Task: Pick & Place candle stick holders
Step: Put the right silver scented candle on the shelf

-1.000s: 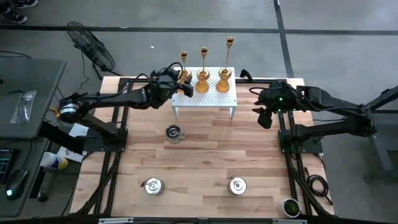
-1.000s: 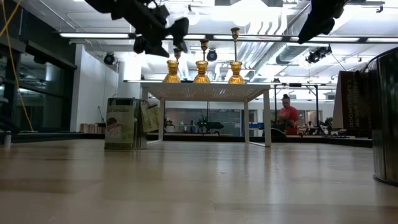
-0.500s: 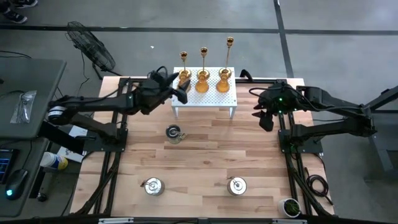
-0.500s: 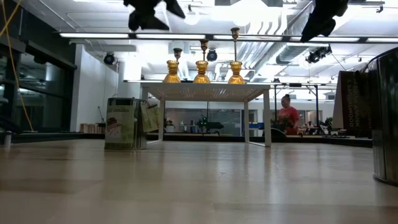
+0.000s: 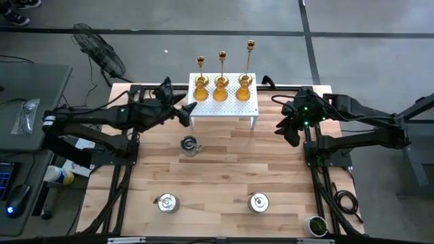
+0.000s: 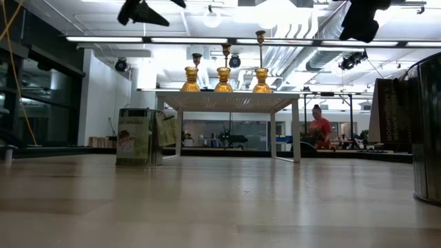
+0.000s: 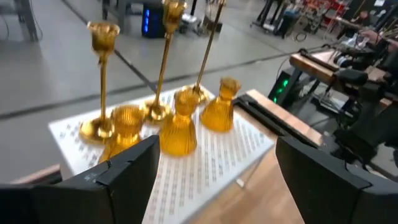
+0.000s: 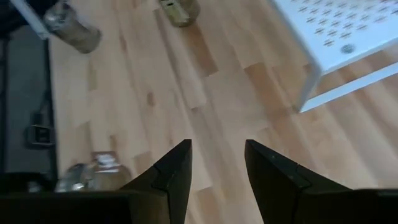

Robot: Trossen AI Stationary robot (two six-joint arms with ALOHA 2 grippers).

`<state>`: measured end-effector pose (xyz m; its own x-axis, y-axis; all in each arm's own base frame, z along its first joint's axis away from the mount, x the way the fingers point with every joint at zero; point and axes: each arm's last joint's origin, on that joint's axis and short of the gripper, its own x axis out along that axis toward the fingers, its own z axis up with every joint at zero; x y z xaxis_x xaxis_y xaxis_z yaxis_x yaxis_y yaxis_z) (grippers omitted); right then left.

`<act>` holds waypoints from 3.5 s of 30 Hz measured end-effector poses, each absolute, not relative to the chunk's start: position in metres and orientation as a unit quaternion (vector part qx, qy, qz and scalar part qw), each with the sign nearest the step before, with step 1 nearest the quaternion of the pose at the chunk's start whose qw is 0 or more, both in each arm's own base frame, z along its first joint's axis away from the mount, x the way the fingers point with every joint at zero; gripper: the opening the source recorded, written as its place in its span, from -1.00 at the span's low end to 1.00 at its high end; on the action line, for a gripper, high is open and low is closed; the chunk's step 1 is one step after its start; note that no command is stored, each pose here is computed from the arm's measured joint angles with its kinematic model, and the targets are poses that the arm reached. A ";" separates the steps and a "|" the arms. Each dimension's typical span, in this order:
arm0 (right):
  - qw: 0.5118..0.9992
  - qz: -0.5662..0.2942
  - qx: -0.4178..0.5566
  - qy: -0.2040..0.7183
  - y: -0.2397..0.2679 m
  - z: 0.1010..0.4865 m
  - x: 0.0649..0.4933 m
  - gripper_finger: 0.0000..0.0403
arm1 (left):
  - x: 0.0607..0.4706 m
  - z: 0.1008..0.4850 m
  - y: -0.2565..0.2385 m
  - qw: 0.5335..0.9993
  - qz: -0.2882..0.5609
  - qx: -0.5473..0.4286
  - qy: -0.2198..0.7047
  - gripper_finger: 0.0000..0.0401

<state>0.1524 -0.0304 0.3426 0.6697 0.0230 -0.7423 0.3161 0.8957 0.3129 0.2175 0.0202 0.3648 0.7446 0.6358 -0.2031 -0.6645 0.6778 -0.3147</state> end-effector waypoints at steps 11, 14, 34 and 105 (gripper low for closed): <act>0.849 -0.039 0.271 0.451 -0.003 0.331 0.176 -0.30 | 0.184 0.366 0.012 0.918 0.350 -0.163 0.088 0.57; 0.831 -0.032 0.282 0.478 0.009 0.323 0.186 -0.30 | 0.172 0.369 0.012 0.922 0.335 -0.168 0.096 0.57; 0.762 -0.002 0.241 0.601 0.106 0.286 0.200 -0.30 | 0.105 0.363 0.011 0.926 0.287 -0.167 0.180 0.57; 0.689 -0.140 0.447 0.553 0.142 0.251 0.244 0.77 | 0.086 0.337 0.000 0.979 0.056 -0.147 0.131 0.57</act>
